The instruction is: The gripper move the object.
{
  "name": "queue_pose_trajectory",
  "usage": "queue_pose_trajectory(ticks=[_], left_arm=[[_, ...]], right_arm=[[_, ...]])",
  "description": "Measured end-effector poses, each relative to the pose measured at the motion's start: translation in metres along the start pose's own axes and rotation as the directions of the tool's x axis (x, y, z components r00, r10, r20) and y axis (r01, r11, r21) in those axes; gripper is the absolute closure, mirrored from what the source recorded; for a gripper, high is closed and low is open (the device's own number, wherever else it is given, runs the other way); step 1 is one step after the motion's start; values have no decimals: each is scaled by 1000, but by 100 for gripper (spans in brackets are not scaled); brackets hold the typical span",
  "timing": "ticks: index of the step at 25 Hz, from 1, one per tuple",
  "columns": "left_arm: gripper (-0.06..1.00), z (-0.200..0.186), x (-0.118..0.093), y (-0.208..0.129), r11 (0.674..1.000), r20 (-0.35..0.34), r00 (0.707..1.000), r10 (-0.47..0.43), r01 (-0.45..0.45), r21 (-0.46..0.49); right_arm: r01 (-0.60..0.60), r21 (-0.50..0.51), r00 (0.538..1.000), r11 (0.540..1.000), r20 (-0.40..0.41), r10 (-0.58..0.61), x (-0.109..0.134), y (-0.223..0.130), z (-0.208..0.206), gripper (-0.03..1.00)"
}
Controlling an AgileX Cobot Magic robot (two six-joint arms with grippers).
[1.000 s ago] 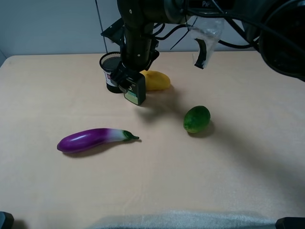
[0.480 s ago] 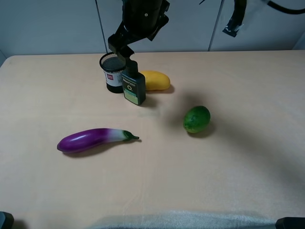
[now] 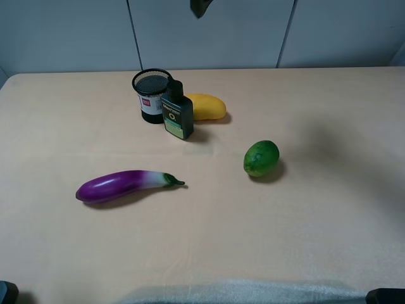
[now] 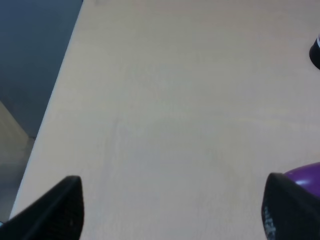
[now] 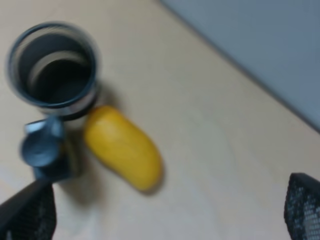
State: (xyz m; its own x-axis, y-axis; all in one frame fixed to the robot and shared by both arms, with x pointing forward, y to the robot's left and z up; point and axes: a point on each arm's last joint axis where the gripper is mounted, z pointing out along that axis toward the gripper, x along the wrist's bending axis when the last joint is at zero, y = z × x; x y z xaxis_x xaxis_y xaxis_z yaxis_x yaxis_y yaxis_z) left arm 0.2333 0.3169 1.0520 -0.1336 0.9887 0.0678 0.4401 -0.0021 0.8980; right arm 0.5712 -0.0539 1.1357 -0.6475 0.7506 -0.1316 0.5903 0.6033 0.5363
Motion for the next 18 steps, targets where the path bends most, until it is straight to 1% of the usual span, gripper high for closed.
queue_pose_trajectory(ticks=[4,9,12,15,18], left_arm=[[15,0,0,0,1000,0,1000,0,0,0],[15,0,0,0,1000,0,1000,0,0,0],[15,0,0,0,1000,0,1000,0,0,0],[15,0,0,0,1000,0,1000,0,0,0],[15,0,0,0,1000,0,1000,0,0,0]], right_arm=[[-82,-31,992,996,89,84,-40,-10,-39,28],[-204,-84,957,975,190,217,-90,-32,-90,28],[-285,-136,916,949,252,311,-120,-51,-120,28],[-358,-166,871,919,294,393,-138,-78,-144,28],[-420,-213,825,882,315,469,-148,-112,-160,28]])
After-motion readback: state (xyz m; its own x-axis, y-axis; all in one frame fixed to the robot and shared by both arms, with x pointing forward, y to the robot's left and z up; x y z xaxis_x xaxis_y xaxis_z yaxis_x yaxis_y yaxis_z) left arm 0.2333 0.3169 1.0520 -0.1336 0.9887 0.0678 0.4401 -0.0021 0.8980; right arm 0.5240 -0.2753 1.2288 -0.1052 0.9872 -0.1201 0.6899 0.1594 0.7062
